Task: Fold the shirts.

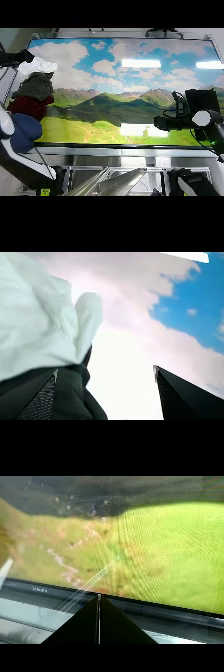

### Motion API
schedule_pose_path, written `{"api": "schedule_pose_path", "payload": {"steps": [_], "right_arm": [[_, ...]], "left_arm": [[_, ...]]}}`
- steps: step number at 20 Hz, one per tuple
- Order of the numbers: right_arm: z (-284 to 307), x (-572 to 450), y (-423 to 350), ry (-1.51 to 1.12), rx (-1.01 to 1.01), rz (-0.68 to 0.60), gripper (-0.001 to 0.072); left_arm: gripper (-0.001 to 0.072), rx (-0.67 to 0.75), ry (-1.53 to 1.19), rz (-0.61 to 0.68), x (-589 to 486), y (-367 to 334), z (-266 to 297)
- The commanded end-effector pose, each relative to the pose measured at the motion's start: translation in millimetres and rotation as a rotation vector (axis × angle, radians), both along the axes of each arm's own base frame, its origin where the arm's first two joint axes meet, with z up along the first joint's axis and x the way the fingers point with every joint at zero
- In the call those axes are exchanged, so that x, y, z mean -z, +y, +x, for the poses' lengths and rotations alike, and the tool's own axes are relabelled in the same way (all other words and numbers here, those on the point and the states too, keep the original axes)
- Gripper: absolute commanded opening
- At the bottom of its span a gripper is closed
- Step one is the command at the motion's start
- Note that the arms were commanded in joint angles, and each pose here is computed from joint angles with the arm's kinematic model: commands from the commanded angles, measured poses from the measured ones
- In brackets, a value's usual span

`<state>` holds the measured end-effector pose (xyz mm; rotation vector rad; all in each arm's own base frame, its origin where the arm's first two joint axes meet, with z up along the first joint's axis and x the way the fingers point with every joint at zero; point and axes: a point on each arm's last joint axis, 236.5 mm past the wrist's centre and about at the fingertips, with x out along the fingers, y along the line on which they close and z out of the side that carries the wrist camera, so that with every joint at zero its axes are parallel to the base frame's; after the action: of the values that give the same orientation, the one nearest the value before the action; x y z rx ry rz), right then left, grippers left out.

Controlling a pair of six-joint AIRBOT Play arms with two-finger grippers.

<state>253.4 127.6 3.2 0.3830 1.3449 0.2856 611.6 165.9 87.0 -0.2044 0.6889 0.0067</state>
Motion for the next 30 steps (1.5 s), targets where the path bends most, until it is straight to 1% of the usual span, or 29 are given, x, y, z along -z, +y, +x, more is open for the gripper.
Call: {"api": "schedule_pose_path", "payload": {"steps": [1, 2, 4, 5, 6, 7, 10, 11, 12, 14, 16, 19, 21, 23, 25, 27, 28, 30], "right_arm": [[-0.1, 0.2, 0.1, 0.001, 0.000, 0.000, 0.0023], [-0.1, 0.2, 0.1, 0.001, 0.000, 0.000, 0.0023], [-0.1, 0.2, 0.0, 0.001, 0.000, 0.000, 0.0023], [-0.1, 0.3, 0.0, 0.001, 0.000, 0.000, 0.0023], [-0.1, 0.2, 0.0, 0.001, 0.000, 0.000, 0.0023], [-0.1, 0.2, 0.1, 0.001, 0.000, 0.000, 0.0023], [-0.1, 0.2, 0.0, 0.001, 0.000, 0.000, 0.0023], [-0.1, 0.2, 0.1, 0.001, 0.000, 0.000, 0.0023], [-0.1, 0.2, 0.0, 0.001, 0.000, 0.000, 0.0023], [-0.1, 0.2, 0.1, 0.001, 0.000, 0.000, 0.0023], [-0.1, 0.2, 0.0, 0.001, 0.000, 0.000, 0.0023], [-0.1, 0.2, 0.0, 0.001, 0.000, 0.000, 0.0023], [-0.1, 0.2, 0.0, 0.001, 0.000, 0.000, 0.0023], [-0.1, 0.2, 0.0, 0.001, 0.000, 0.000, 0.0023], [-0.1, 0.2, 0.0, 0.001, 0.000, 0.000, 0.0023], [-0.1, 0.3, -0.1, 0.001, 0.000, 0.000, 0.0023], [-0.1, 0.2, 0.0, 0.001, 0.000, 0.000, 0.0023], [-0.2, 0.3, 0.0, 0.001, 0.000, 0.000, 0.0023]], "left_arm": [[0.0668, -0.141, -0.091, 0.047, 90.6, 51.3, 56.0], [0.0668, -0.205, -0.125, 0.071, 109.0, 65.6, 55.9], [0.0666, -0.263, -0.130, 0.086, 137.7, 82.5, 49.9], [0.0632, -0.259, -0.102, 0.074, 151.2, 84.0, 48.3], [0.0419, -0.231, -0.059, 0.051, 162.1, 78.5, 47.6], [0.0225, -0.199, -0.029, 0.035, 165.9, 72.1, 49.3], [0.0216, -0.173, -0.092, 0.050, 130.7, 64.0, 66.9], [0.0150, -0.175, -0.130, 0.065, 111.8, 62.1, 71.3], [0.0014, -0.183, -0.162, 0.078, 94.1, 62.6, 71.4], [0.0015, -0.207, -0.218, 0.102, 66.6, 63.3, 68.1], [0.0015, -0.196, -0.216, 0.104, 51.0, 62.3, 61.7], [0.0014, -0.100, -0.133, 0.087, 44.3, 43.8, 52.2], [0.0013, -0.077, -0.150, 0.072, 17.8, 28.7, 47.5], [0.0011, -0.032, -0.210, 0.043, -33.3, -5.8, 40.9], [0.0010, 0.102, -0.244, -0.029, -96.0, -74.6, 21.9], [0.0010, 0.272, -0.227, -0.047, -141.5, -150.3, -14.3], [0.0009, 0.364, -0.187, -0.055, -150.1, -189.4, -38.6], [0.0008, 0.507, -0.066, -0.115, -145.8, -260.9, -89.7]]}}
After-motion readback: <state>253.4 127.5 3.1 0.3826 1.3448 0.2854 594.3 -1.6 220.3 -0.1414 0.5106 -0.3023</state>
